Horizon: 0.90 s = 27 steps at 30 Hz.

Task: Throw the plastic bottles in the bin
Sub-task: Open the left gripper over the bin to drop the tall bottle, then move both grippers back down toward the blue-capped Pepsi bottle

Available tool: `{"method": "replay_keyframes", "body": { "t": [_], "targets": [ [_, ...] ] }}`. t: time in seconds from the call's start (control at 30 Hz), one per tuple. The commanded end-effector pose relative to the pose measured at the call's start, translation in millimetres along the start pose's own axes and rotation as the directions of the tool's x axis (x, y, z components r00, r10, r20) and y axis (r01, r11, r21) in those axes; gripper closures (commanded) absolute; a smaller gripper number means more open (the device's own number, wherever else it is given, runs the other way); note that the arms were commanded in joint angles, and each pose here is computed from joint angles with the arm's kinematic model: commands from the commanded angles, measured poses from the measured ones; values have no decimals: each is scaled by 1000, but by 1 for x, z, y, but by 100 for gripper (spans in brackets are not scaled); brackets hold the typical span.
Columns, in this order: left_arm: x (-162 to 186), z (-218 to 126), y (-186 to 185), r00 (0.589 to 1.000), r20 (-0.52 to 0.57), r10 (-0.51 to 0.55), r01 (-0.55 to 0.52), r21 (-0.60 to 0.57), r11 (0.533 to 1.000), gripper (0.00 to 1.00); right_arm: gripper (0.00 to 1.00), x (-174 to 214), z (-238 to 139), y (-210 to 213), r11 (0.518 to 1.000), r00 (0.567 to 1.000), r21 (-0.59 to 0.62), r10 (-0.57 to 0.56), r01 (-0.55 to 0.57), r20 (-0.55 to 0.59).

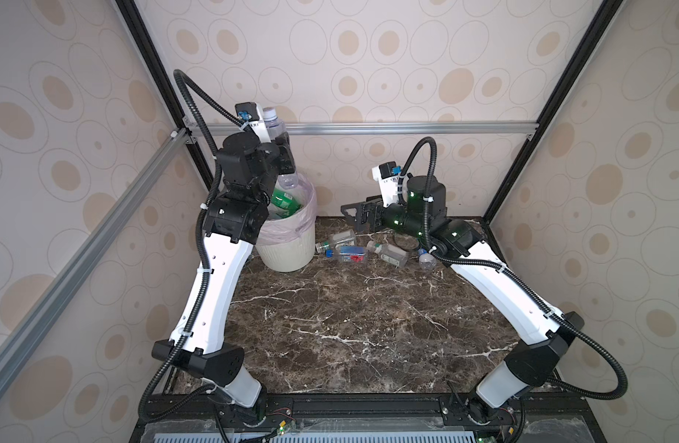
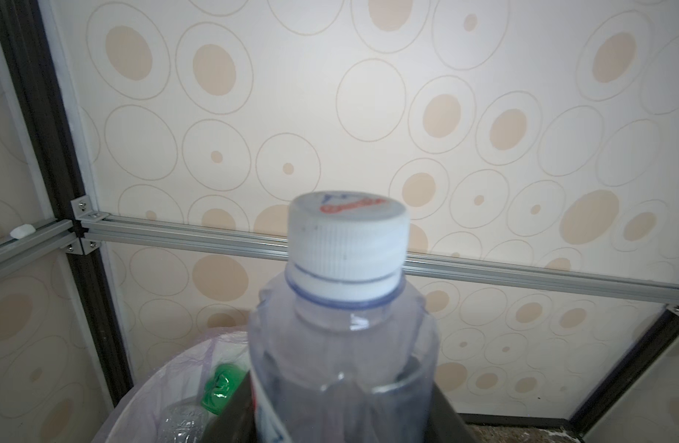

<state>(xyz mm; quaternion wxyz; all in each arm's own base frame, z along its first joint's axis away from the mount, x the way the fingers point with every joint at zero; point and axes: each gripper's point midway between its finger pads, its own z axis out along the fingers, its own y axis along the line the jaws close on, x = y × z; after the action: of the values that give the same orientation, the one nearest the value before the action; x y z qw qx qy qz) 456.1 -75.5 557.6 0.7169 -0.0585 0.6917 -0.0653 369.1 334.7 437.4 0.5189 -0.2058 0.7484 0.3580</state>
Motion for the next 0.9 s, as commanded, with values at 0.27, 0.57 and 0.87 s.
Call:
{"method": "replay_keyframes", "body": {
  "t": [0.27,0.57,0.87],
  "targets": [
    [72,54,22,974,-221,-42,54,47,997,3,0,23,1,2,1000,999,-12,18,-19,-41],
    [71,24,12,969,-228,-92,117,100,988,1,0,29,-1,-1,1000,998,0,31,-31,-51],
    [90,10,-25,959,-270,-87,140,182,973,1,0,36,-10,-9,998,998,47,33,-30,-56]
  ]
}}
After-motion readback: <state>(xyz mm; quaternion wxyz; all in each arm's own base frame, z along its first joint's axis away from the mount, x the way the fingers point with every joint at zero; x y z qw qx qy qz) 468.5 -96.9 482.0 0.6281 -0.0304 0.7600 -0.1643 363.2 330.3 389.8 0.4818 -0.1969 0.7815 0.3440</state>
